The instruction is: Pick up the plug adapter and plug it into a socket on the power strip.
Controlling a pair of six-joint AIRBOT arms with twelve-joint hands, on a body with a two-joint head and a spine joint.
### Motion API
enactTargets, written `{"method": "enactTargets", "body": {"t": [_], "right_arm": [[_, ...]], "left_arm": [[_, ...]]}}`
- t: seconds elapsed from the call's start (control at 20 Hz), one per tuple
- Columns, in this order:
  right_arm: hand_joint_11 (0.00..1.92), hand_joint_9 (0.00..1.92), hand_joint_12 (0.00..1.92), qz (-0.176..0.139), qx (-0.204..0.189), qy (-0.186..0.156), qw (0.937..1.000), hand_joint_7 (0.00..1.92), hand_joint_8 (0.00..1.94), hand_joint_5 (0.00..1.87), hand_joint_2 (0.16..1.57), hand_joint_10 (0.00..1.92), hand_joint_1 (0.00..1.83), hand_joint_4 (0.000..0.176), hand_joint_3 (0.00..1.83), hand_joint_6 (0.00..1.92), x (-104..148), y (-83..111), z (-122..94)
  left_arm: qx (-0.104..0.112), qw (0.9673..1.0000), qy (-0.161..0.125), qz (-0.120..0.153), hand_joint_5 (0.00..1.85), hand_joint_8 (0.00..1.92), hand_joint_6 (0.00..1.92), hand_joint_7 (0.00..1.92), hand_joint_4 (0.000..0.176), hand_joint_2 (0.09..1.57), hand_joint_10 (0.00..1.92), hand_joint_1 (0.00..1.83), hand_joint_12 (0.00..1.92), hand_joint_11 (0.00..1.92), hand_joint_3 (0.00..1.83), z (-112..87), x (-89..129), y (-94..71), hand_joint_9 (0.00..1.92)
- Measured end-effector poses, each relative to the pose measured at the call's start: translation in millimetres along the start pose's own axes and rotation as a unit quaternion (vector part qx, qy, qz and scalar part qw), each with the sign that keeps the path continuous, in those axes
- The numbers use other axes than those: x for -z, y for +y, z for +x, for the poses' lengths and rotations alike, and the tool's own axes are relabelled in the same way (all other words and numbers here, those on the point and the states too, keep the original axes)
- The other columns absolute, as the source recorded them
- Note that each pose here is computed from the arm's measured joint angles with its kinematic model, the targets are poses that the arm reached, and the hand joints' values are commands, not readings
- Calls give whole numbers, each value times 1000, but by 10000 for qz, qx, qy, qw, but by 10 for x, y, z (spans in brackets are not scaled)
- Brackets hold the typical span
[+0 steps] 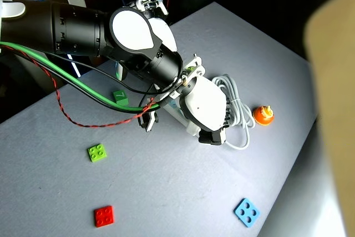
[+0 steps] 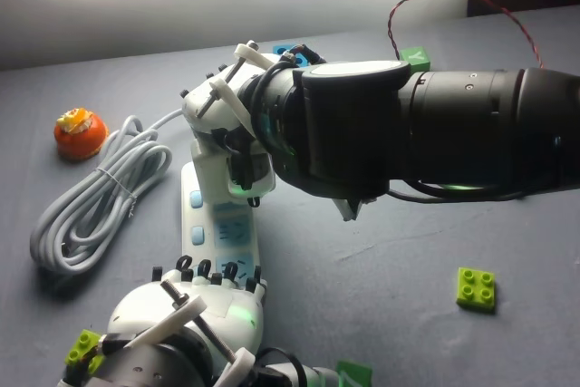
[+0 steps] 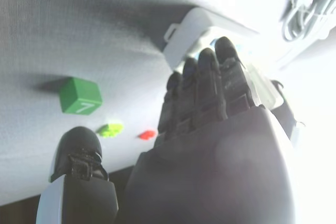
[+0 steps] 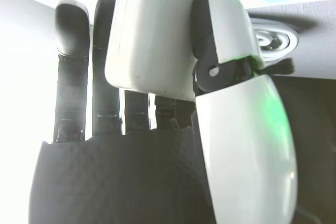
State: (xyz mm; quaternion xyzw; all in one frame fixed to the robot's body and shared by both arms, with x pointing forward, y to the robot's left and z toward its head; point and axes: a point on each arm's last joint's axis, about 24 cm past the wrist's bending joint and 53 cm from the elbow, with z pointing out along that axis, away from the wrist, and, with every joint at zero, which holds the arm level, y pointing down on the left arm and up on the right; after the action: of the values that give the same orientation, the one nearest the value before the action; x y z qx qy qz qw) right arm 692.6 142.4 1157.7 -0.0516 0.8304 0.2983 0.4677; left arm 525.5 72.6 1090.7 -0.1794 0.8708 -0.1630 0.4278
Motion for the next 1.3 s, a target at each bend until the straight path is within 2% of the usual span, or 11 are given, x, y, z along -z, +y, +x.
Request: {"method": "enactTargets", "body": {"t": [0.2,0.45,0.8,0.85,0.95,1.0,1.05,1.1,1.15,1.2,1.3], "right_arm": [[598,651,1676,-8,-22,-6,10000,791,1479,798,1221,1399,1191,0,0,1115,5,-14,-18],[607,669,1663,-14,-87,-19,10000,799,1471,837,1207,1393,1202,0,0,1052,14,-21,-62],[555,637,1727,-47,-165,-29,9998,783,1493,755,1235,1393,1183,0,1,1169,30,-49,-114],[509,659,1744,-56,-170,-39,9998,830,1381,691,1239,1243,1171,0,0,1281,35,-59,-133],[409,546,1721,-85,-170,-33,9998,763,1417,642,1270,1137,1131,0,3,1408,46,-59,-137],[388,519,1640,-77,-180,-29,9998,684,778,677,1272,938,1041,0,0,1424,47,-71,-138],[388,519,1640,-81,-184,-32,9998,684,778,677,1272,938,1041,0,0,1424,52,-78,-145],[340,542,1570,-95,-190,-25,9998,761,249,601,1190,722,989,0,0,693,61,-82,-145],[345,576,1515,-106,-191,-29,9998,788,128,647,1168,625,984,0,0,322,66,-75,-152],[345,576,1515,-116,-204,-26,9997,788,128,647,1168,625,984,0,0,322,71,-68,-157],[293,610,1446,-163,-207,-33,9996,765,17,676,1142,448,958,0,0,55,83,-53,-172]], "left_arm": [[16,10000,5,-18,140,2,2,123,0,1162,2,79,265,0,0,-3,1,7,92],[-7,10000,-9,-15,150,4,4,119,0,1163,4,50,264,0,0,-11,1,4,82],[-7,10000,-6,-8,143,1,0,119,0,1165,1,50,255,0,1,-9,1,1,85],[-13,10000,-3,-6,151,2,3,124,0,1157,1,69,267,0,0,-6,4,0,88],[-29,10000,7,-9,163,2,3,132,0,1161,2,64,288,0,0,-4,18,8,97],[-37,10000,7,-9,157,1,0,128,0,1165,0,58,261,0,1,-3,19,8,93],[-44,10000,4,-7,157,1,0,128,0,1165,0,58,261,0,1,-4,19,7,93],[-44,10000,4,-7,142,0,0,114,0,1166,0,44,217,0,1,-4,19,7,74],[-44,10000,4,-7,143,1,1,115,0,1163,1,50,215,0,0,-4,19,7,74],[-44,10000,4,-7,143,1,1,115,0,1163,1,50,215,0,0,-4,19,7,74],[-46,10000,5,-5,128,0,1,98,0,1166,1,73,182,0,0,-4,19,7,56]]}}
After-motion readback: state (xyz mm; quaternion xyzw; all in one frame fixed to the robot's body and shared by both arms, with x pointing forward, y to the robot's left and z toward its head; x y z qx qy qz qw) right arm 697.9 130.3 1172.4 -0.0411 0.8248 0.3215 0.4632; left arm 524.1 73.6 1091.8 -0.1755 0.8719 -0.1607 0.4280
